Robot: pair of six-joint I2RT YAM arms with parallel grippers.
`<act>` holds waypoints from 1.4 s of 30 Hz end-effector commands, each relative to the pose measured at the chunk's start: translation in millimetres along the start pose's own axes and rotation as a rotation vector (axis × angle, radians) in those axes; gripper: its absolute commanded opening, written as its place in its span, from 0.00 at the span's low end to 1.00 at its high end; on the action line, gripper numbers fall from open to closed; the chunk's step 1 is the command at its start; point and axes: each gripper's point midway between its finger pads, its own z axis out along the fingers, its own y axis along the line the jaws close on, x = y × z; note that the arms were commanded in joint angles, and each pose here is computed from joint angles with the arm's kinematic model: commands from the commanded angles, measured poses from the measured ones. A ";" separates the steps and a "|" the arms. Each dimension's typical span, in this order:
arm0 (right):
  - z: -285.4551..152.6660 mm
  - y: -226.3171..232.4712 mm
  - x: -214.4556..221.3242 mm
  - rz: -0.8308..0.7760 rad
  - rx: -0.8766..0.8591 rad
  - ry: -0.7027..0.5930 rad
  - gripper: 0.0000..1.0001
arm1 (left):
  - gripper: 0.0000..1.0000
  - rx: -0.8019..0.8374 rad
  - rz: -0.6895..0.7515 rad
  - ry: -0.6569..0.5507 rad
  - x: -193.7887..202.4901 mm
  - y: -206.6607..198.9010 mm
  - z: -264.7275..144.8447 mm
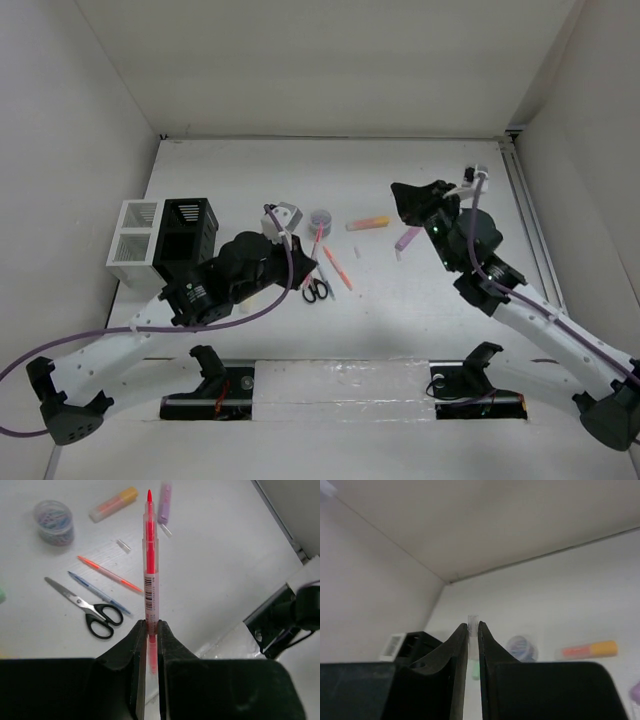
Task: Sort the stationery into containers
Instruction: Close the pen cap on the pen.
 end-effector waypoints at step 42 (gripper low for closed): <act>-129.4 109.4 -74.1 0.510 -0.851 -0.542 0.00 | 0.00 0.500 -0.052 -0.072 -23.1 -90.1 -13.9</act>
